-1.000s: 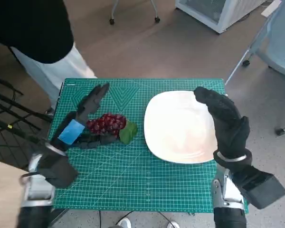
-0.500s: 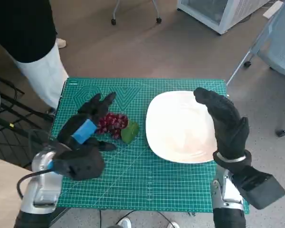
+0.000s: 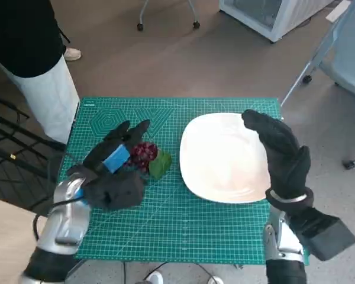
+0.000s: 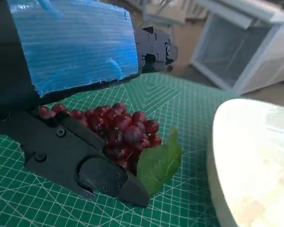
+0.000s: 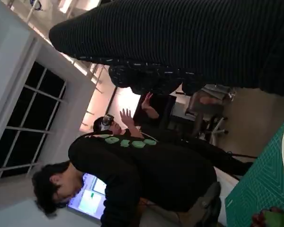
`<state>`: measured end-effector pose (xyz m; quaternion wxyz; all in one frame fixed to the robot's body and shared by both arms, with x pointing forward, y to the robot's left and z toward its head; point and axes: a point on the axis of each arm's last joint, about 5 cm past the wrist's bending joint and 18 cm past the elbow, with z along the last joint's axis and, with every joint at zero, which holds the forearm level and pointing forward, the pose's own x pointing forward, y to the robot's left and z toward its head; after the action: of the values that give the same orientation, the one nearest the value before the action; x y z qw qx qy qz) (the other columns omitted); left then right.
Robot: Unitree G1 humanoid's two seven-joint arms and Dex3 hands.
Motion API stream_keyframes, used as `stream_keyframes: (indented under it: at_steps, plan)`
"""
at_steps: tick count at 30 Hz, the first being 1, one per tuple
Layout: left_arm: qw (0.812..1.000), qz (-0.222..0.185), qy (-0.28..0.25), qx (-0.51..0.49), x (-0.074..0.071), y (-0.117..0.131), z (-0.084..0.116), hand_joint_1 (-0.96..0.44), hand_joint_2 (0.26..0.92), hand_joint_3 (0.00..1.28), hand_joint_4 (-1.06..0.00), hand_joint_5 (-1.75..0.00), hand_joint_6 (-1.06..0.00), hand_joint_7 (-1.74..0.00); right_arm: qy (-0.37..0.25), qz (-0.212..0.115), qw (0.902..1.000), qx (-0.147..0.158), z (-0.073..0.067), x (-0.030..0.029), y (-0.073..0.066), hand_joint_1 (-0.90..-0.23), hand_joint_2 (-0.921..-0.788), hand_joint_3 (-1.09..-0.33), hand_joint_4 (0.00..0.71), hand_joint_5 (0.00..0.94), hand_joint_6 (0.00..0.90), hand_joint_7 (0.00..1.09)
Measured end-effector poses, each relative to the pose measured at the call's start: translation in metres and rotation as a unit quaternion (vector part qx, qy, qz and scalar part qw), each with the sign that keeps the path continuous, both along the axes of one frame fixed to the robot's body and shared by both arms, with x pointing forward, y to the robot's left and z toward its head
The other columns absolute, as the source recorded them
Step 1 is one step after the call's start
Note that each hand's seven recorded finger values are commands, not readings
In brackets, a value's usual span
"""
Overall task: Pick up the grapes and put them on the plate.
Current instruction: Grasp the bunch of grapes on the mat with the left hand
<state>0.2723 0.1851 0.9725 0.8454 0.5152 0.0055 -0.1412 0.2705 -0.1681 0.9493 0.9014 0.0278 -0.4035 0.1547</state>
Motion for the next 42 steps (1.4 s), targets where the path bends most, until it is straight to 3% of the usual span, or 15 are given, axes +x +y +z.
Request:
stream_keyframes:
  at_steps: [18, 27, 34, 42]
  plan:
    - [0.996, 0.016, 0.047, 0.075, 0.039, -0.010, -0.010, -0.39, 0.708, 0.00, 0.00, 0.00, -0.18, -0.01, 0.002, -0.003, 1.0000, 0.005, -0.001, -0.0002, 0.000, -0.707, -0.921, -0.688, 0.348, 0.007, 0.015, 0.55]
    - [0.989, 0.033, 0.096, 0.106, 0.058, -0.018, -0.016, -0.38, 0.709, 0.00, 0.00, 0.00, -0.16, 0.00, 0.003, -0.004, 1.0000, 0.006, -0.001, -0.0002, 0.000, -0.710, -0.921, -0.685, 0.351, 0.007, 0.021, 0.54]
    - [0.982, 0.038, 0.137, 0.128, 0.065, -0.021, -0.029, -0.38, 0.707, 0.00, 0.00, 0.00, -0.15, 0.00, 0.003, -0.005, 1.0000, 0.007, -0.001, -0.0003, 0.000, -0.709, -0.921, -0.684, 0.351, 0.006, 0.024, 0.54]
    - [0.978, 0.036, 0.150, 0.142, 0.072, -0.023, -0.030, -0.37, 0.701, 0.00, 0.00, 0.00, -0.15, 0.00, 0.003, -0.007, 0.9999, 0.008, -0.001, -0.0004, -0.001, -0.707, -0.921, -0.685, 0.351, 0.006, 0.028, 0.53]
